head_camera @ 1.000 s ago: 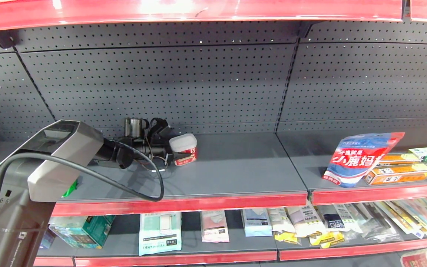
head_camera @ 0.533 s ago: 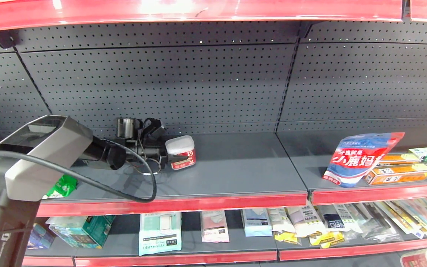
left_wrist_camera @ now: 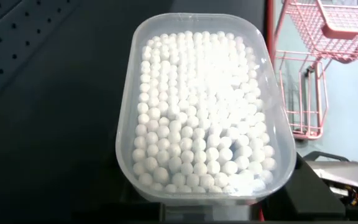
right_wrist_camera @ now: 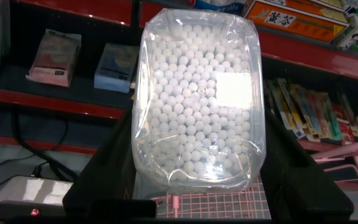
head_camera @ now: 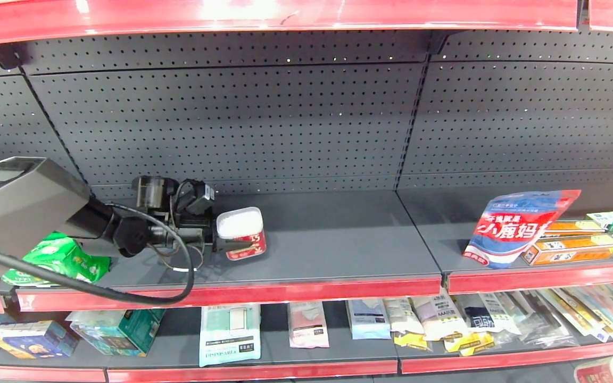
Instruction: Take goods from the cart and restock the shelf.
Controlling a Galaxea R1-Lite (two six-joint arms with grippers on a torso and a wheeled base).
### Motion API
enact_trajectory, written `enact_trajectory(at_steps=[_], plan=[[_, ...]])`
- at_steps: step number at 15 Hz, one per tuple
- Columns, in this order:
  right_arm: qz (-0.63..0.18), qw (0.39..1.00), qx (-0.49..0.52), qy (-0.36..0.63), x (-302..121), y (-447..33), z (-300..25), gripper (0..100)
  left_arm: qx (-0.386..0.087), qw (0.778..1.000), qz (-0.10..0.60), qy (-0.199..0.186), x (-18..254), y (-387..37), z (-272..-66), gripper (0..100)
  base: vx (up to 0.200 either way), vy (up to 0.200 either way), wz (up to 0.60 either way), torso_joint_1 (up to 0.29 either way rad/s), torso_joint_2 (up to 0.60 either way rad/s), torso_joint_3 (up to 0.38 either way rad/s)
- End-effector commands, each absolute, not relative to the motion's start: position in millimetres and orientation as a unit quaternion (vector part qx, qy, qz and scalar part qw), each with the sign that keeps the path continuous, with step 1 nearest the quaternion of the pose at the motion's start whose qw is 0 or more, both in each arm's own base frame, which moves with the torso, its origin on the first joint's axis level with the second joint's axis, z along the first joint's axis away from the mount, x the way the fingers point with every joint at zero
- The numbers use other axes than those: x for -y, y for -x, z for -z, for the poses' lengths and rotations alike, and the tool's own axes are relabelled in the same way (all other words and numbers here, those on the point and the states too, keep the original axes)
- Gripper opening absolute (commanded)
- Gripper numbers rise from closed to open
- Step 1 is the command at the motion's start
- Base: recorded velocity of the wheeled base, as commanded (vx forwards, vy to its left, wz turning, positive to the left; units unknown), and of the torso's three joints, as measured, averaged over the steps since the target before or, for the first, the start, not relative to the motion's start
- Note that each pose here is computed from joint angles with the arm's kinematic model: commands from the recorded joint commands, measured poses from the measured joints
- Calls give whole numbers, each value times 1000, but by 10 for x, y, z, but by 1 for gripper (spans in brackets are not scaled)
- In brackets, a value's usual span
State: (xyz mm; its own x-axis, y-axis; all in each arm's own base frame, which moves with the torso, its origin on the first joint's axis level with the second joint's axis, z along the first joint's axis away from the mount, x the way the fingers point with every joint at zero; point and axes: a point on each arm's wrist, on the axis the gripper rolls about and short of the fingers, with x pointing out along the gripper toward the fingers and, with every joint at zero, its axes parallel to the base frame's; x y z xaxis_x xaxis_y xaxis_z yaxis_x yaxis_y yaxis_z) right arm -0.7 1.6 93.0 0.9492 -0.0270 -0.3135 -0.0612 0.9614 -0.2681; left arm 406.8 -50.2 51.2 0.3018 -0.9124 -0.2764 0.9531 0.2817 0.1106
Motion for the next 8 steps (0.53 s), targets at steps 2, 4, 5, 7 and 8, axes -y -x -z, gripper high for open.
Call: enact_trajectory(at_steps=[2, 4, 5, 7, 8], plan=[[-10, 977, -160, 139, -15, 5, -931, 0, -74, 793, 590, -133, 437, -3925, -531, 0, 0, 0, 0, 0, 0, 0], [-10, 977, -160, 140, -16, 6, -931, 0, -67, 786, 602, -126, 432, -3889, -475, 0, 0, 0, 0, 0, 0, 0], [-9, 977, -159, 140, -15, 6, -933, 0, -67, 786, 602, -125, 433, -3892, -459, 0, 0, 0, 0, 0, 0, 0], [-10, 977, -160, 140, -16, 6, -931, 0, -61, 786, 602, -129, 443, -3961, -389, 0, 0, 0, 0, 0, 0, 0], [-9, 977, -159, 140, -16, 8, -931, 0, -58, 785, 603, -130, 450, -3978, -375, 0, 0, 0, 0, 0, 0, 0]])
